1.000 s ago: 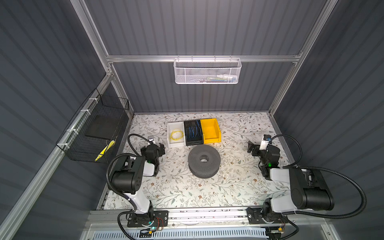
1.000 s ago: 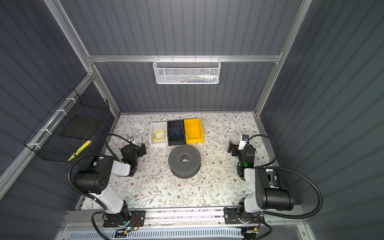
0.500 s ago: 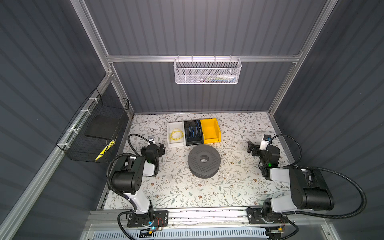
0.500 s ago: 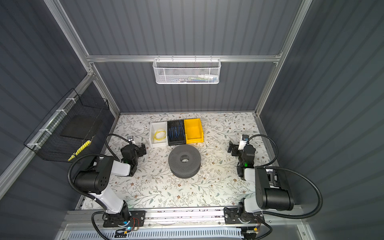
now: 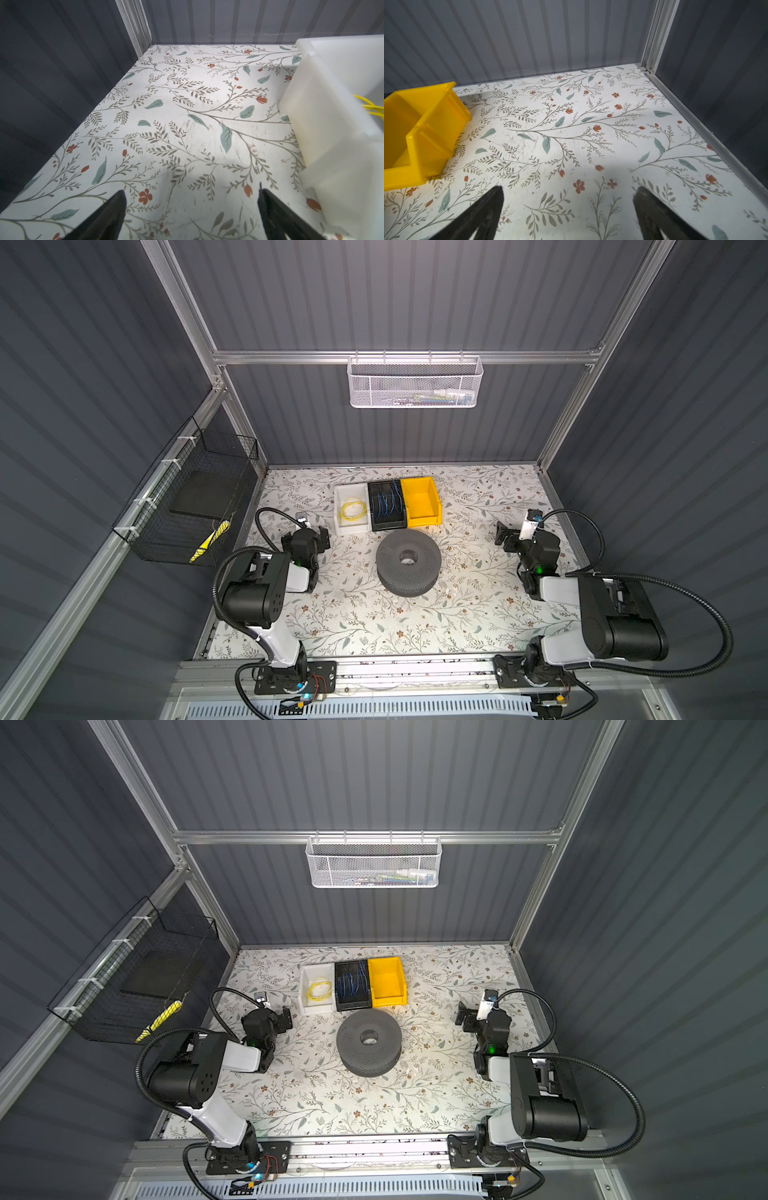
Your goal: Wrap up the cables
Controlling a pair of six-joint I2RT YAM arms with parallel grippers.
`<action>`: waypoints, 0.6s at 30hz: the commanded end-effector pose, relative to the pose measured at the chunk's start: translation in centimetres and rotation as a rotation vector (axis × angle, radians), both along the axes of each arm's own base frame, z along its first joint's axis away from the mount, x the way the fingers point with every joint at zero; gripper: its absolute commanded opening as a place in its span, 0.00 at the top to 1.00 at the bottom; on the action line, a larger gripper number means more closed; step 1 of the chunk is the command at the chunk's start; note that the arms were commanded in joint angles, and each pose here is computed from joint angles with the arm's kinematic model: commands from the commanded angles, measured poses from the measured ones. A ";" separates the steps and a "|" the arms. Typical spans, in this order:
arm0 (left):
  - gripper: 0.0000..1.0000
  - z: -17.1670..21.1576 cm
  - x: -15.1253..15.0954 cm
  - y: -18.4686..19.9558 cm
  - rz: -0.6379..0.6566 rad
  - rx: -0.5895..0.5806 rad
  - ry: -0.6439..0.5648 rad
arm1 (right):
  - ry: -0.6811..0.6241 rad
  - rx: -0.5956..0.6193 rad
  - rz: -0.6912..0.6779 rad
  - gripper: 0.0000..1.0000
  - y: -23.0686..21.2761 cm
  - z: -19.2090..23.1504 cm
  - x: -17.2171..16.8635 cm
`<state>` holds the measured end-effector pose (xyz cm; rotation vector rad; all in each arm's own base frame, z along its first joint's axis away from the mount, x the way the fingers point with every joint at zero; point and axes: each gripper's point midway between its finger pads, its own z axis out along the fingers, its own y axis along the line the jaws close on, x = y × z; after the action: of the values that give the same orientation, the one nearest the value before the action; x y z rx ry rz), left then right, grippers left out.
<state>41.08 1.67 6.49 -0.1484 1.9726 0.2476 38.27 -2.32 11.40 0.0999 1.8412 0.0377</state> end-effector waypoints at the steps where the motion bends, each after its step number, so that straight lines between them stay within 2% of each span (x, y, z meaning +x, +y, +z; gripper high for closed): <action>1: 0.00 1.5 0.6 0.5 0.037 0.001 0.004 | -0.064 0.005 -0.075 0.01 -1.2 2.2 -0.6; 3: 0.00 1.9 0.8 0.7 0.055 0.001 0.049 | -0.060 0.007 -0.109 0.01 -1.8 3.0 -0.8; 5: 0.00 2.7 0.9 0.8 0.063 0.007 0.046 | -0.034 0.019 -0.163 0.01 -2.7 4.3 -0.8; 9: 0.00 5.4 1.1 1.5 0.119 -0.002 0.075 | -0.038 0.065 -0.156 0.01 -2.3 9.1 -0.7; 12: 0.00 7.4 1.2 1.8 0.159 -0.016 0.164 | -0.012 0.144 -0.064 0.08 -0.2 12.6 -1.0; 15: 0.00 9.0 0.5 1.6 0.184 -0.065 0.261 | 0.051 0.213 0.054 0.12 3.4 13.9 -1.9; 16: 0.00 9.4 0.1 1.4 0.195 -0.096 0.292 | 0.079 0.204 0.094 0.12 5.0 13.9 -2.2; 18: 0.08 9.8 -0.6 0.2 0.157 -0.155 0.367 | 0.144 0.157 0.147 0.12 7.4 13.1 -3.2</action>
<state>44.56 2.51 18.89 -0.3343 2.1001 0.2654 37.09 1.80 30.19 0.1406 1.7200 0.2194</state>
